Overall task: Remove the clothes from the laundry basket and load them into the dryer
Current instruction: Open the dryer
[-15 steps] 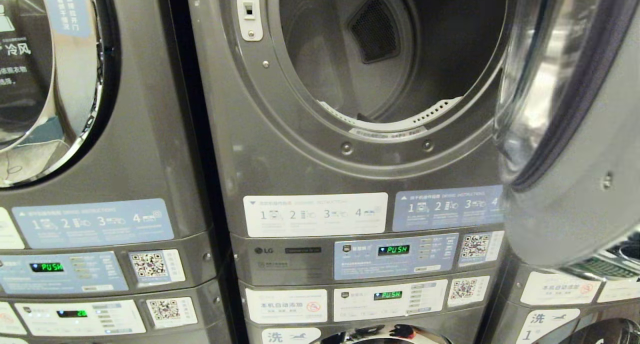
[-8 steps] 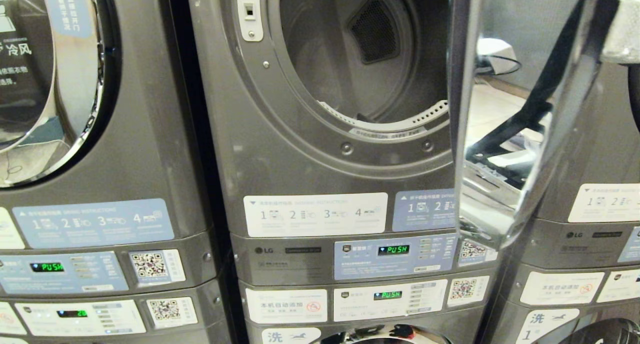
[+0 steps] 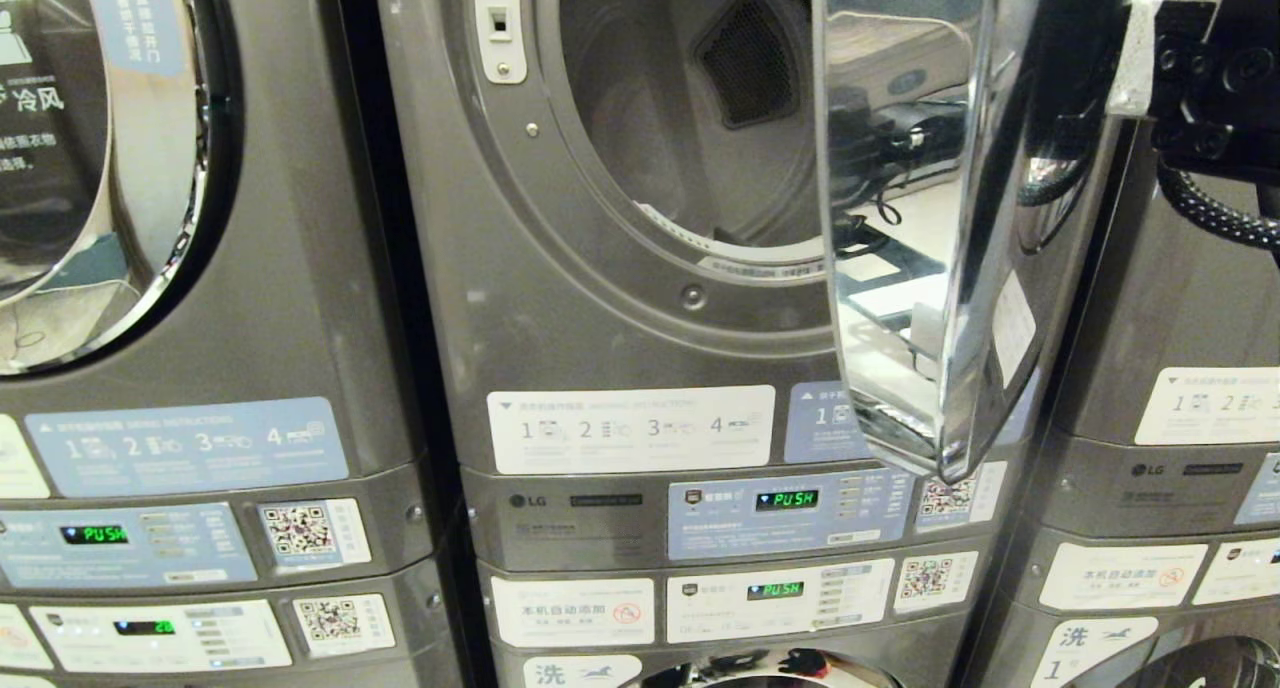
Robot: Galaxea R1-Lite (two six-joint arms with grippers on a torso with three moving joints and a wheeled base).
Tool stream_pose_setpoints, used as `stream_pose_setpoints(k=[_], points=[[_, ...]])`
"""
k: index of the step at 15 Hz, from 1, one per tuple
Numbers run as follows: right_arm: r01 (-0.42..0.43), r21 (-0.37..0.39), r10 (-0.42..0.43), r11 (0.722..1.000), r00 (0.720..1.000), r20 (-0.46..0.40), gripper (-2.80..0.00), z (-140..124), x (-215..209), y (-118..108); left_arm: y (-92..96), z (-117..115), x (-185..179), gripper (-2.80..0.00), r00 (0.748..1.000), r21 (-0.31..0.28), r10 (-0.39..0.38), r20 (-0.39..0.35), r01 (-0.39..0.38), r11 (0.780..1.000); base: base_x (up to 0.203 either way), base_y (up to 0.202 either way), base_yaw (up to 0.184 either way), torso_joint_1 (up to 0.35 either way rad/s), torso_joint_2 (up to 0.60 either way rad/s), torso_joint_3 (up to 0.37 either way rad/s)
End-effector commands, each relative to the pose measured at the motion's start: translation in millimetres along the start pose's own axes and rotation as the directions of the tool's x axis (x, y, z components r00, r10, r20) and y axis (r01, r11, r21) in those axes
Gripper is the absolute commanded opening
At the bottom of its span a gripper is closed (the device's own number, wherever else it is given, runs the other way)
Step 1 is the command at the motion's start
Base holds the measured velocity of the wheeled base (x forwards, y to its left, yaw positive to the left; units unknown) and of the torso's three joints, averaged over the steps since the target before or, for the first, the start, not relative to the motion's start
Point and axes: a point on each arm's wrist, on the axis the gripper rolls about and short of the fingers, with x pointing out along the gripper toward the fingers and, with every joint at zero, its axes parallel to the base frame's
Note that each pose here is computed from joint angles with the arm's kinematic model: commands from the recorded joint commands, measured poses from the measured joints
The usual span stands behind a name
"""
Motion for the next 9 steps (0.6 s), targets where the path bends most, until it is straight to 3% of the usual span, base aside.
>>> stream_pose_setpoints(k=[1, 4, 7, 9], points=[[0.004, -0.012, -0.004, 1.000, 1.000, 0.000, 0.00, -1, 0, -12, 0.0, 0, 0, -2.80, 1.000, 0.000, 0.000, -0.001, 0.000, 1.000, 0.000, 0.000, 0.000, 0.000, 0.00, 0.000], [0.005, -0.023, -0.004, 1.000, 0.999, 0.047, 0.00, 4, 3, -30, 0.0, 0, 0, -2.80, 1.000, 0.000, 0.000, 0.001, 0.000, 1.000, 0.000, 0.000, 0.000, 0.000, 0.00, 0.000], [0.059, -0.022, -0.057, 0.998, 0.994, 0.097, 0.00, 17, -5, -51, 0.0, 0, 0, -2.80, 1.000, 0.000, 0.000, 0.001, 0.000, 1.000, 0.000, 0.000, 0.000, 0.000, 0.00, 0.000], [0.080, -0.036, -0.077, 0.996, 0.992, 0.098, 0.00, 21, -14, -53, 0.0, 0, 0, -2.80, 1.000, 0.000, 0.000, 0.001, 0.000, 1.000, 0.000, 0.000, 0.000, 0.000, 0.00, 0.000]])
